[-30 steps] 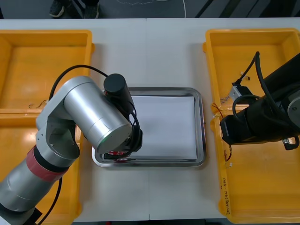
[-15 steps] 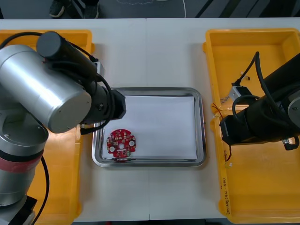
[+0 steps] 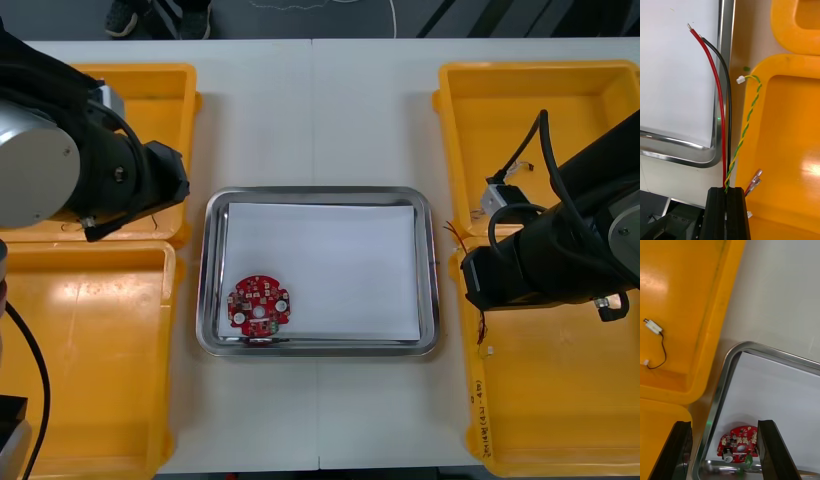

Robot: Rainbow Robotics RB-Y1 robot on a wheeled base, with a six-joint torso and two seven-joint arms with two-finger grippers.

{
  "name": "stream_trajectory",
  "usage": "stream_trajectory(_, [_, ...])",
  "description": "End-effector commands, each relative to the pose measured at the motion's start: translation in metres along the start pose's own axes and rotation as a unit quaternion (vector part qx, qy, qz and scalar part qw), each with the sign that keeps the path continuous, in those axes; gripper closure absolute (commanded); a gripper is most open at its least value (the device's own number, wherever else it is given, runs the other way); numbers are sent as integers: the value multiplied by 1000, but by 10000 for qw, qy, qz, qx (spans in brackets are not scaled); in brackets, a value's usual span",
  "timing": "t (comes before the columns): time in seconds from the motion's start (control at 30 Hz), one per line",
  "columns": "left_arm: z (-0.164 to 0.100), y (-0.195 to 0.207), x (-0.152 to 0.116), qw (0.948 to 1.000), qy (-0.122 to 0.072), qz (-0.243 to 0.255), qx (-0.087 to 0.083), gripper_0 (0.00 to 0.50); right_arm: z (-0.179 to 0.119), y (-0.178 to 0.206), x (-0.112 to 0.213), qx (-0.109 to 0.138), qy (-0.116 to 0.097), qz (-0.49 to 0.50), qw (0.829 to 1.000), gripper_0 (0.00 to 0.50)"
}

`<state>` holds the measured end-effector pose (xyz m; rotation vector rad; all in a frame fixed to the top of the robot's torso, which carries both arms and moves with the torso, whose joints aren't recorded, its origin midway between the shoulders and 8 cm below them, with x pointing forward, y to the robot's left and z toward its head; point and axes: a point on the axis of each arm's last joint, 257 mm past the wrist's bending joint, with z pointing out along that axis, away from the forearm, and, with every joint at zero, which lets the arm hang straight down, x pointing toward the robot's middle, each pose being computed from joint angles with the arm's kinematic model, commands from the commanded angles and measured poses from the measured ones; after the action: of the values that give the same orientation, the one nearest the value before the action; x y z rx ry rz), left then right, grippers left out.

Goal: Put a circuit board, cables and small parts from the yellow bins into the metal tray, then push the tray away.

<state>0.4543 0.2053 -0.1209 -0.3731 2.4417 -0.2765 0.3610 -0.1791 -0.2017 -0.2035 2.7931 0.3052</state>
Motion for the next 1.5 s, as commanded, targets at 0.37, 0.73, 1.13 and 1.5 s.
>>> stream_trajectory(0.37, [-14,80,-61,9983,63,-16,-576,0,-16,32,-26,-139,-308,-1027,9941,500])
stream_trajectory(0.73, [-5,117,-81,9954,424,131,-853,0,-10,64,-56,158,-615,-2671,9616,500])
stream_trajectory(1.13, [6,138,-89,9903,850,607,-921,0,21,110,-81,446,-674,-4750,8762,500])
stream_trajectory(1.5, [26,155,-87,9872,1112,716,-889,0,61,104,-73,929,-329,-6194,7788,500])
